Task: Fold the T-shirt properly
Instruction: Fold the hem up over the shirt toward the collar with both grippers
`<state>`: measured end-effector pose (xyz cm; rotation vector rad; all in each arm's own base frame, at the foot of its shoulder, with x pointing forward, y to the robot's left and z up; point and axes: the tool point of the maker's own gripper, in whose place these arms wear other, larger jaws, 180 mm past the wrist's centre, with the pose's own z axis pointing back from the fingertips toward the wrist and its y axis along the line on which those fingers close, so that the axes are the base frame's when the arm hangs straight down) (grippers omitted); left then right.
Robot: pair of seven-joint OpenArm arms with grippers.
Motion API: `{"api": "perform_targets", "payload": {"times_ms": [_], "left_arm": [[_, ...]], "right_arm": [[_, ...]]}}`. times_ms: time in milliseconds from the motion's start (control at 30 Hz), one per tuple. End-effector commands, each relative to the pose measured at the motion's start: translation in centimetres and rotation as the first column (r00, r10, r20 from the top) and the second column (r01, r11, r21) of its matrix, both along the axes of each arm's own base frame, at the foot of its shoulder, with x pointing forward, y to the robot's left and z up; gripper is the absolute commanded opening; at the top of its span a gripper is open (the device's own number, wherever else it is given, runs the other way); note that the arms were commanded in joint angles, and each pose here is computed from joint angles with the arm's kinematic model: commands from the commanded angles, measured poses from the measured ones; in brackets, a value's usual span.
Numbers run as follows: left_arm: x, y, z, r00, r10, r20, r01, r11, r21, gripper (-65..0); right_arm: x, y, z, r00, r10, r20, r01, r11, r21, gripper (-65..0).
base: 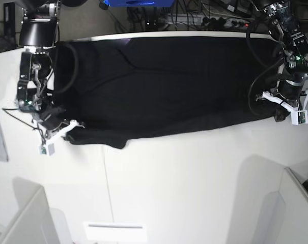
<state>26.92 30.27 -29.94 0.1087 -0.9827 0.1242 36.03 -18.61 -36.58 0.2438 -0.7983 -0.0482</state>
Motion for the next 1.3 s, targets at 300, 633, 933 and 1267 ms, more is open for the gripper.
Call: {"api": "perform_targets", "payload": {"times_ms": [300, 633, 933, 1267], "left_arm": [[-2.2, -0.3, -0.6, 0.996, -0.080, -0.044, 0.082, 0.996, 0.041, -65.0], [-4.6, 1.7, 1.3, 0.998, -0.056, 0.030, 0.058, 0.995, -0.084, -65.0], [-5.7, 1.6, 0.7, 0.998, -0.059, -0.002, 0.059, 0.994, -0.096, -65.0], [-7.5, 3.3, 0.6, 1.000, -0.012, -0.029, 0.010, 0.997, -0.074, -65.0]], "right_arm": [[-1.8, 0.9, 2.8, 0.996, 0.052, 0.070, -0.051, 0.998, -0.027, -65.0], [-4.0, -0.2, 4.6, 0.998, 0.039, 0.040, -0.037, 0.998, -0.053, -65.0], [-6.5, -0.4, 5.4, 0.999, 0.042, 0.018, -0.040, 0.996, -0.082, -65.0], [-10.0, -1.2, 3.8, 0.996, -0.008, -0.087, 0.006, 1.000, -0.021, -65.0]]}}
